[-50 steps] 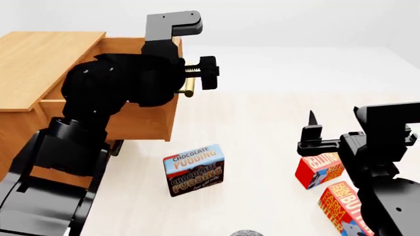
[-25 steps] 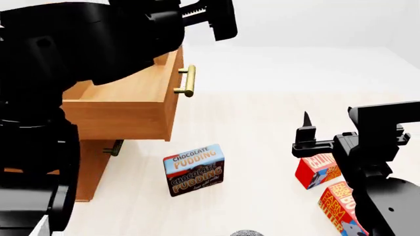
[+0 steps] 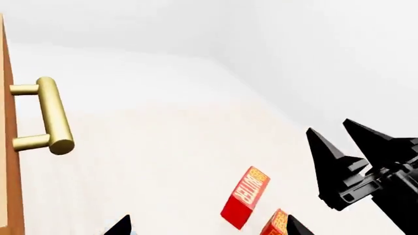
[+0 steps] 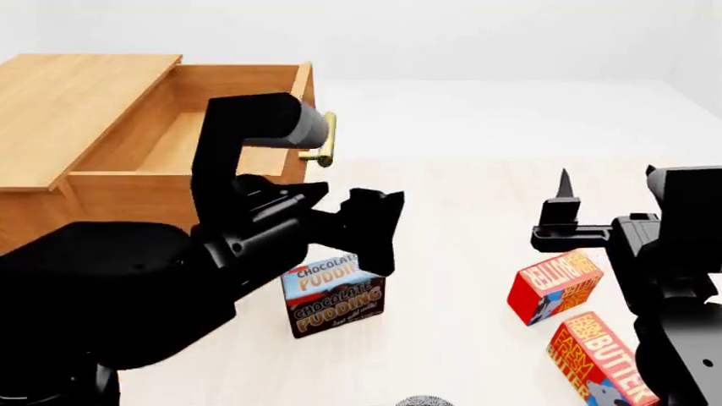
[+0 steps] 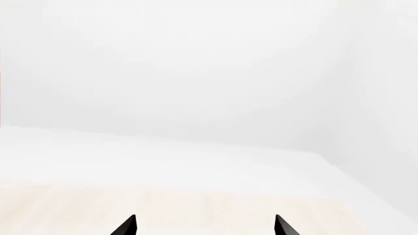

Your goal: Put the bowl in the top drawer of the cabinet.

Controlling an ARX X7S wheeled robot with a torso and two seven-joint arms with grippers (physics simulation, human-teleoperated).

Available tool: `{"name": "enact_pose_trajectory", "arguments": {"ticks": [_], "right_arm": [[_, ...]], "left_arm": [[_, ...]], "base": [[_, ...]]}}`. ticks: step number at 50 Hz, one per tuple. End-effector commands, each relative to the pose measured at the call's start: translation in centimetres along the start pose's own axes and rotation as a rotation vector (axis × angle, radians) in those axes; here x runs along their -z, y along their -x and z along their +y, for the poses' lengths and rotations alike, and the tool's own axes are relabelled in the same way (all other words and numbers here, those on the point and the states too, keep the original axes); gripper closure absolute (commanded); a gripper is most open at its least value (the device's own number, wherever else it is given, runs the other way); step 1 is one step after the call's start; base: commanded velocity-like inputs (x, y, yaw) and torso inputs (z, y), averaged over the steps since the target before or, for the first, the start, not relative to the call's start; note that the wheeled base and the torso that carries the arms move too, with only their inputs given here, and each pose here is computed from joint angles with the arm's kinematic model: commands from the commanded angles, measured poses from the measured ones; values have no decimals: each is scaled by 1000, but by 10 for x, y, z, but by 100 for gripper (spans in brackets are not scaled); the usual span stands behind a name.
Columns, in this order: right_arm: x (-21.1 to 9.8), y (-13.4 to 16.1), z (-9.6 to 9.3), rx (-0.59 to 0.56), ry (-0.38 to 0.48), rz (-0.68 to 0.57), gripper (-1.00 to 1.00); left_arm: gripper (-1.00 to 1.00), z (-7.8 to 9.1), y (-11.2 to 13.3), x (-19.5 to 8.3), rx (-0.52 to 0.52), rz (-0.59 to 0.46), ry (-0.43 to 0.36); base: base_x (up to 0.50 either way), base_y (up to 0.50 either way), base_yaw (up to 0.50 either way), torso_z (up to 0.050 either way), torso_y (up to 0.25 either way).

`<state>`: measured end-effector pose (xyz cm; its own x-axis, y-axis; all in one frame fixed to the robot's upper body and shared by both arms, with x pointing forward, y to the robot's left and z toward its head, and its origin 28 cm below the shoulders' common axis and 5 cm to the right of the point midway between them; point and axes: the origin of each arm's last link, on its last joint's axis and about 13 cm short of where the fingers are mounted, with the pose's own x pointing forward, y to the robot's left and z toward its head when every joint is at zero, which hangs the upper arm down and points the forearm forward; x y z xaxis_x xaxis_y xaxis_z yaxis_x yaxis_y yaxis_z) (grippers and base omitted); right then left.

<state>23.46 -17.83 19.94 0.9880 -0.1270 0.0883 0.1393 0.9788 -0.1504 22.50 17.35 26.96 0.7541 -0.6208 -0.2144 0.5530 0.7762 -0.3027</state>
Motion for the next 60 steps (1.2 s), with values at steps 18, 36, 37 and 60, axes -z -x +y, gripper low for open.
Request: {"name": "enact_pose_trajectory", "arguments": {"ticks": [18,36,37,60], "right_arm": [[10,-16,-9,118,-66,-14,-100],[12,-21,-4,106,-55,-4,-100],[12,-22,-3,104,-54,-3,-100],[18,-23,3,66,-66,2,-100]], "left_arm": [[-100,25,3,112,94,302,97],[-100,30,10,163,107,470,120],[-100,29,10,165,108,475,121],[-100,25,-14,180,79,517,132]], "base": [[0,0,0,0,0],[0,0,0,0,0],[0,0,0,0,0],[0,0,0,0,0]]}}
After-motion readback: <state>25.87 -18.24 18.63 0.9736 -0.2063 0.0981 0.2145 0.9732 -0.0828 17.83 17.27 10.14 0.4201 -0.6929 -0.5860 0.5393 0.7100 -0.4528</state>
